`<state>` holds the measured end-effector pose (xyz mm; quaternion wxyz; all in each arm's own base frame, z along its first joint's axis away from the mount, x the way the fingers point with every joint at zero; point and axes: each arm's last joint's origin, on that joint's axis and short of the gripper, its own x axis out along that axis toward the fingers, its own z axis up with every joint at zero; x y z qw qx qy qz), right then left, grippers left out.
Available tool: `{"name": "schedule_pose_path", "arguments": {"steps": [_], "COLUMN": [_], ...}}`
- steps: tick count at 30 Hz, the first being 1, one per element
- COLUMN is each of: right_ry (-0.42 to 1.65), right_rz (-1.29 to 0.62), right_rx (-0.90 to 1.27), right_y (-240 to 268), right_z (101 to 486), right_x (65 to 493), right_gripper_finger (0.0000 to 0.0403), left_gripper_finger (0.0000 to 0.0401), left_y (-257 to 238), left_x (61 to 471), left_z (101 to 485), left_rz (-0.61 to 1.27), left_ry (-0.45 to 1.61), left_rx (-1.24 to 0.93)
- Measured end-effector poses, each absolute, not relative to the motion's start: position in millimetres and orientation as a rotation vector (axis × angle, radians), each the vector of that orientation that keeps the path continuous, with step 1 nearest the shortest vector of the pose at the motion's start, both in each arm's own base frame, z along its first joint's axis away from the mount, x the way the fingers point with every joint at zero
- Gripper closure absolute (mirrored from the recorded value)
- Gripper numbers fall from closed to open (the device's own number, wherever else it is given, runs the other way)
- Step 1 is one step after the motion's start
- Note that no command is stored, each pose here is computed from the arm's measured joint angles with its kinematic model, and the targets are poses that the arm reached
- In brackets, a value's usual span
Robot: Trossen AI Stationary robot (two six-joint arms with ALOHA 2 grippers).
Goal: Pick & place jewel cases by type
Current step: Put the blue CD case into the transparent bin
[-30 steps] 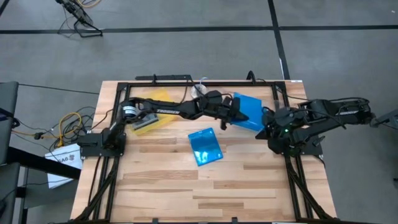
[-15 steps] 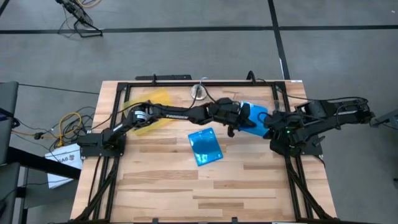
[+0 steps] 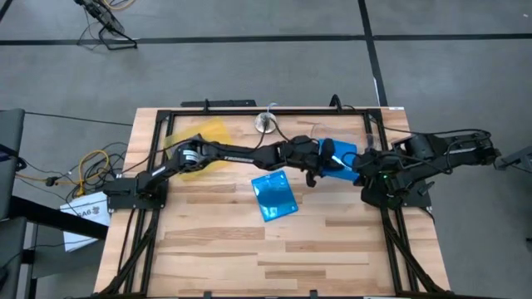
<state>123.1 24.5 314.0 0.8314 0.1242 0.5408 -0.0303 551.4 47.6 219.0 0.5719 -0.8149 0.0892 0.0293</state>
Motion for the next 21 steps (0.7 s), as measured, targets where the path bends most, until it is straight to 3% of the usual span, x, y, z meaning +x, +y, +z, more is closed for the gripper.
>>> {"name": "schedule_pose_path", "arguments": {"steps": [16,21], "right_ry": [1.191,1.206], "right_rz": [-0.036,-0.020], "right_rx": [0.238,0.206], "right_y": [26,26], "right_z": [311,309], "right_x": [128,131], "right_gripper_finger": [0.0403,0.0403], "left_gripper_finger": [0.0382,0.0357], "left_y": [46,44], "left_x": [557,557], "left_z": [203,202], "left_rz": [0.068,0.065], "left_ry": [0.165,0.196], "left_rx": [-1.968,-1.973]}}
